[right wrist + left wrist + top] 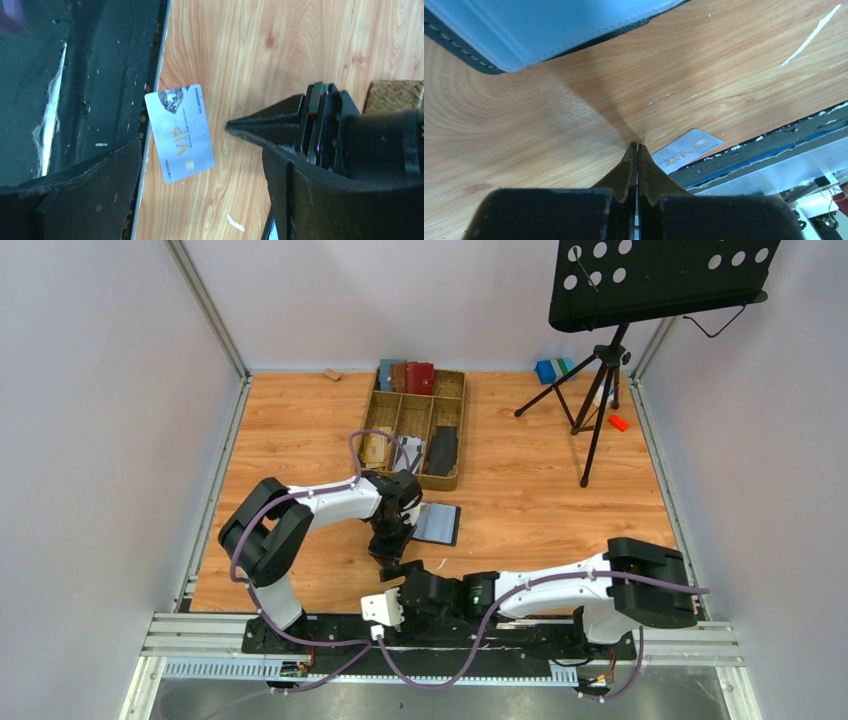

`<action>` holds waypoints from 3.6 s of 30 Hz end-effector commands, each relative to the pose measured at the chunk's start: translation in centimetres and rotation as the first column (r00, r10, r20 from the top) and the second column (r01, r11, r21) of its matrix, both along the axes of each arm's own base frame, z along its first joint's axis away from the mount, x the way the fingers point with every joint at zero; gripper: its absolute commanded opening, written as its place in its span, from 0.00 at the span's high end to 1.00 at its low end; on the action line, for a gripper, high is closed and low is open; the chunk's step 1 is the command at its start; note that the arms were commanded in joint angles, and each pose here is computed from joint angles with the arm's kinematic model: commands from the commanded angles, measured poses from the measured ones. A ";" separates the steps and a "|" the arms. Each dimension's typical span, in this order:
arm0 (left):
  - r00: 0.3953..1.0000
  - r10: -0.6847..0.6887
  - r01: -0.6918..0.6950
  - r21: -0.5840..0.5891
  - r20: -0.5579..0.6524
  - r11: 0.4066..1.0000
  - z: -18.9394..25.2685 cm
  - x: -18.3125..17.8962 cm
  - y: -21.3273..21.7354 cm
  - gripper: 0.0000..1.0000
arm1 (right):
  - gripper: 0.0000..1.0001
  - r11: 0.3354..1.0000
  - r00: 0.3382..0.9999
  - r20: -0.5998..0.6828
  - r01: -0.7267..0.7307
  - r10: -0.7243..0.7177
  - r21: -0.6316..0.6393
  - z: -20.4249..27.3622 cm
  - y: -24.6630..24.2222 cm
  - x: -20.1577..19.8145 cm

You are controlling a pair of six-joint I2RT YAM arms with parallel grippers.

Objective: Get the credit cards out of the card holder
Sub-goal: Pick up the credit card at the corner of the board.

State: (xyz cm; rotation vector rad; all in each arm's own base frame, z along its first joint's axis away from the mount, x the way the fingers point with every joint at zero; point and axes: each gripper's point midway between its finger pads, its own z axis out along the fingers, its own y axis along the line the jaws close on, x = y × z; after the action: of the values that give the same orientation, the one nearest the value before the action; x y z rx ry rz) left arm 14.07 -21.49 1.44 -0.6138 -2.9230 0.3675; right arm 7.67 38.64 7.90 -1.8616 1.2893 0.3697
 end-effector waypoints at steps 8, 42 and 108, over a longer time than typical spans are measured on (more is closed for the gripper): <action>0.996 -0.072 0.070 -0.025 -0.055 0.997 -0.7 -1.1 0.3 1.00 | 0.13 0.997 0.997 0.012 -0.073 0.073 0.035 -0.2 4.9 -1.3; 0.990 -0.093 0.090 -0.025 -0.109 0.996 -0.9 -1.1 -0.2 1.00 | 0.17 0.992 0.994 0.069 -0.077 0.084 -0.103 -4.8 2.1 1.5; 0.964 0.267 -0.264 -0.128 0.012 0.956 3.2 7.0 5.0 1.00 | 0.29 0.918 0.941 -0.326 -0.200 0.084 -0.341 -9.3 0.7 0.5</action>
State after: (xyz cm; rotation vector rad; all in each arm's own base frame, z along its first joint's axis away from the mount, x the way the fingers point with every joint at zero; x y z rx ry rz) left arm 20.43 -17.72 3.68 -0.2724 -2.9872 0.5821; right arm 8.80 41.41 1.52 -2.1876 1.4213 0.5655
